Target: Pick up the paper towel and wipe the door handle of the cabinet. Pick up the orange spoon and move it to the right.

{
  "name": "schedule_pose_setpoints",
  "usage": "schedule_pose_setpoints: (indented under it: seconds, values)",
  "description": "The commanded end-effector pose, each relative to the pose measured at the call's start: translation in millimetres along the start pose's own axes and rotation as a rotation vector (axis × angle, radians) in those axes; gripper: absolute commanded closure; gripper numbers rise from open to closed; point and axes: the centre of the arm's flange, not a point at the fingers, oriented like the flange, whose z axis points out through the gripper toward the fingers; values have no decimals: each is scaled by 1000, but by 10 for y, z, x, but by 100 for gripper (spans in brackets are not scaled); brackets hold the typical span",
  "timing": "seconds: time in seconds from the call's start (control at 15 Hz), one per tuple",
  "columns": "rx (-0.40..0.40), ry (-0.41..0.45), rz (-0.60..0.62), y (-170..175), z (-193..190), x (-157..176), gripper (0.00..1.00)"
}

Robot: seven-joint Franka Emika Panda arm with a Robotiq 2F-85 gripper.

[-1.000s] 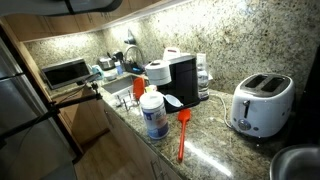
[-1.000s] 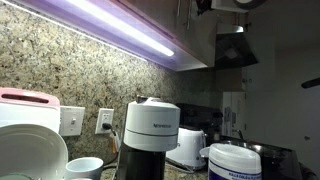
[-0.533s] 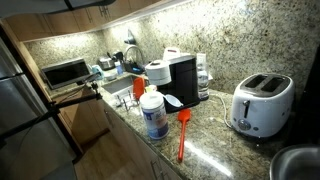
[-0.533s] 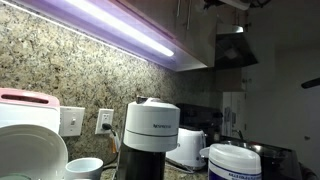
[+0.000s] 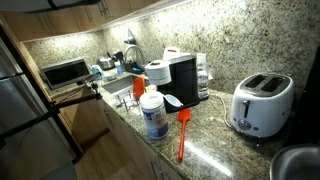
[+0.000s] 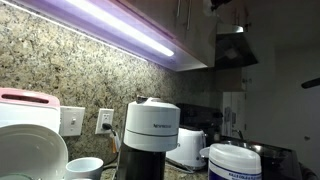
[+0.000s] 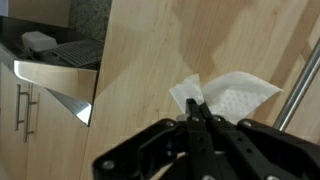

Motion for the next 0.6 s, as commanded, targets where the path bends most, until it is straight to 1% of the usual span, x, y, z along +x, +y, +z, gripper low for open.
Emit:
schedule_pose_setpoints:
  seconds: [0.0, 0.07, 0.2, 0.33, 0.53]
  values:
    - [-1, -67, -190, 345, -303, -6, 99]
    - [-13, -89, -241, 392, -327, -30, 99]
    - [15, -164, -319, 434, -308, -145, 99]
    - [40, -239, -390, 365, -220, -337, 99]
    - [106, -347, -475, 122, -71, -649, 99]
